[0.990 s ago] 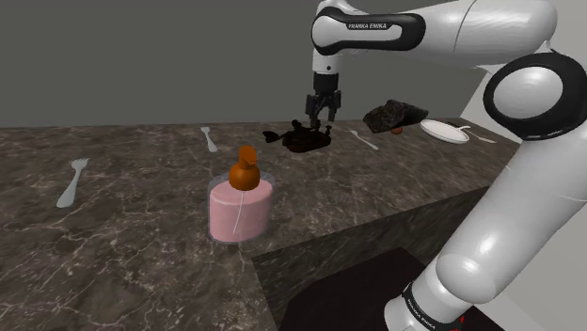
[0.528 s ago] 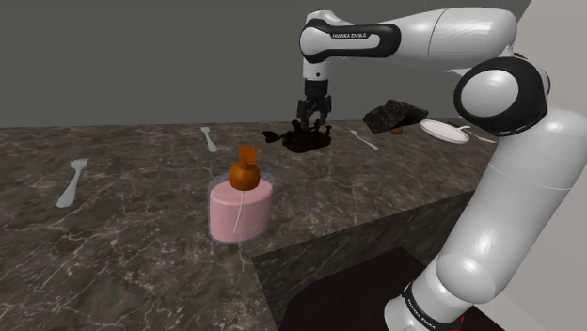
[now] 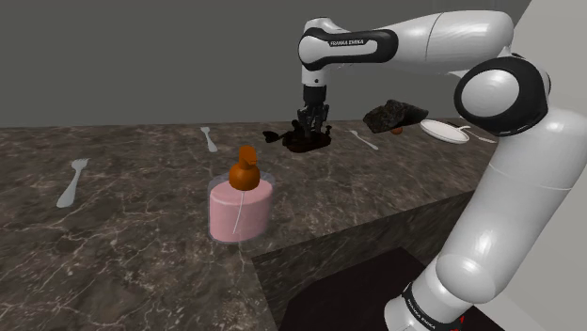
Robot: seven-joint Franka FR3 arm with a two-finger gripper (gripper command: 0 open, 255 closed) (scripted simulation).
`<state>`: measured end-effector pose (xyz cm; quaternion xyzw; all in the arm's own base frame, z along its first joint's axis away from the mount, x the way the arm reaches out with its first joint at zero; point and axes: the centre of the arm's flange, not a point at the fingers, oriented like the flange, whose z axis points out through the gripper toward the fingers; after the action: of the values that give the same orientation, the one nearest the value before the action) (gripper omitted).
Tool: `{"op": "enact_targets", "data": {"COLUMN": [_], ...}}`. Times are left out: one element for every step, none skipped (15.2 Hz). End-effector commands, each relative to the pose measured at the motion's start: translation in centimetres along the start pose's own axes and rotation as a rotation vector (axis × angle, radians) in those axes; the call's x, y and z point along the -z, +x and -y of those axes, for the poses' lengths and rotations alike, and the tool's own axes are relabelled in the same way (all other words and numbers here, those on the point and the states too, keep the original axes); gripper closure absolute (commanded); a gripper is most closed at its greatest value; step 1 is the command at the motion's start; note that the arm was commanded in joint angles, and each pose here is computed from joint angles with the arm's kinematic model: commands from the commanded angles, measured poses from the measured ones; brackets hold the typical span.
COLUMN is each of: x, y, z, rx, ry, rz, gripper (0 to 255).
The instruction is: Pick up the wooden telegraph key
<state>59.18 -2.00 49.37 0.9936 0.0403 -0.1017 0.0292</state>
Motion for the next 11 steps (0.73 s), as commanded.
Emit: {"op": "enact_targets", "data": {"x": [-0.1,-0.1,-0.1,-0.1,-0.1,-0.1,0.5,1.0,1.5,2.0,2.5], "y": [0.0,0.0,0.0,0.0,0.0,0.1,-0.1,-0.2,-0.3,-0.4,-0.5], "z": [0.0,0.0,0.0,0.0,0.0,0.0,0.0,-0.1,-0.1,-0.1,-0.1], "rx": [0.0,0.0,0.0,0.0,0.0,0.0,0.0,0.0,0.0,0.0,0.0], "ry": [0.0,0.0,0.0,0.0,0.0,0.0,0.0,0.0,0.0,0.0,0.0], "rz": [0.001,0.001,0.001,0.001,0.001,0.001,0.001,0.001,0.001,0.001,0.001], "gripper": [255,255,255,255,255,255,255,255,255,255,255]}}
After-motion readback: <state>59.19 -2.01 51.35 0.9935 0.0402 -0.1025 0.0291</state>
